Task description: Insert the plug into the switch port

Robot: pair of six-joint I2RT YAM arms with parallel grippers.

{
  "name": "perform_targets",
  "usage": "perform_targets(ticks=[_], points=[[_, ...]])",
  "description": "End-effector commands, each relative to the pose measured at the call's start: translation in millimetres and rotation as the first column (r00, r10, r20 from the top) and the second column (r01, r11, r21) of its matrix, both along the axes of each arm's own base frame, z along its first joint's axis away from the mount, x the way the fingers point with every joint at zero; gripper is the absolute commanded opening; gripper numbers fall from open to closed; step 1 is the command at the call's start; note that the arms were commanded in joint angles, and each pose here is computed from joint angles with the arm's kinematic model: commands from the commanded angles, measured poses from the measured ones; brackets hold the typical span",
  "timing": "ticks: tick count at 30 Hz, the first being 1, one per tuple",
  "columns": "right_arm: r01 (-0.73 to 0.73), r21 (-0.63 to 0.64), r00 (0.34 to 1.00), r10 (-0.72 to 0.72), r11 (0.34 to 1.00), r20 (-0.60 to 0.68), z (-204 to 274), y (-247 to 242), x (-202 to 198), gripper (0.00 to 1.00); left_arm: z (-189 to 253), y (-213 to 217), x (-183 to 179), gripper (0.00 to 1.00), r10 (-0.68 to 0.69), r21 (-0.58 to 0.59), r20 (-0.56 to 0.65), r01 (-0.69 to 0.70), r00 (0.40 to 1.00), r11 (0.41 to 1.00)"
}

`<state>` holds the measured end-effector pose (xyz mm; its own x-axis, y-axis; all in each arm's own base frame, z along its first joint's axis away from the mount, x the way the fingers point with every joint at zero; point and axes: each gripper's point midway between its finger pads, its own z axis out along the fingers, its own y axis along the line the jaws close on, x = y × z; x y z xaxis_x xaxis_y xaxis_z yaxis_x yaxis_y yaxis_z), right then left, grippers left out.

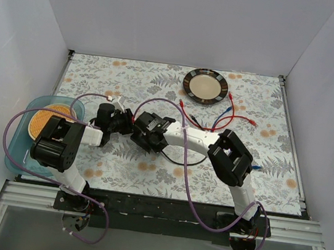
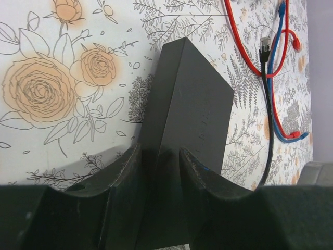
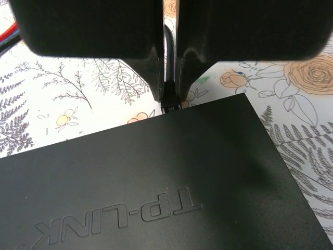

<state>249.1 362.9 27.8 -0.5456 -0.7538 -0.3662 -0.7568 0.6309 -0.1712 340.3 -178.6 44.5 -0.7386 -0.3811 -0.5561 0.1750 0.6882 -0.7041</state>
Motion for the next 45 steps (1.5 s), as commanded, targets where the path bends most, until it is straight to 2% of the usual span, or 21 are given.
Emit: perform_targets(ticks=[1,12,17,22,30,34,40,43,45], points=[[0.013,0.363,0.953,-0.122,0.932,0.278,76,79,79,0.01,19,-61,-81,0.33,-0.336,-0.206,-0.136,0.305,0.932,0.93],[-0.033,0.471,0.937,-0.137,0.881,0.322,105,90,95,0.01,20,-80,-104,0.33,-0.413,-0.255,-0.138,0.371,0.9,0.893],[-0.077,0.534,0.922,-0.144,0.842,0.359,130,105,106,0.01,14,-83,-108,0.33,-0.414,-0.254,-0.163,0.368,0.895,0.894],[-0.085,0.552,0.91,-0.161,0.829,0.382,147,109,114,0.01,4,-80,-111,0.33,-0.394,-0.238,-0.206,0.345,0.896,0.908],[-0.066,0.553,0.913,-0.173,0.831,0.369,140,105,113,0.01,-21,-76,-121,0.33,-0.385,-0.25,-0.314,0.315,0.868,0.915],[-0.056,0.533,0.925,-0.158,0.844,0.346,121,98,106,0.01,-26,-74,-123,0.34,-0.371,-0.246,-0.326,0.3,0.87,0.922],[-0.048,0.509,0.94,-0.133,0.859,0.313,102,89,95,0.01,-27,-72,-115,0.41,-0.35,-0.201,-0.318,0.298,0.881,0.933],[-0.033,0.486,0.946,-0.13,0.873,0.297,93,80,90,0.01,-32,-66,-107,0.51,-0.295,-0.136,-0.322,0.264,0.9,0.955],[-0.025,0.47,0.951,-0.124,0.883,0.284,85,74,85,0.1,-37,-57,-100,0.56,-0.25,-0.085,-0.33,0.235,0.91,0.968]])
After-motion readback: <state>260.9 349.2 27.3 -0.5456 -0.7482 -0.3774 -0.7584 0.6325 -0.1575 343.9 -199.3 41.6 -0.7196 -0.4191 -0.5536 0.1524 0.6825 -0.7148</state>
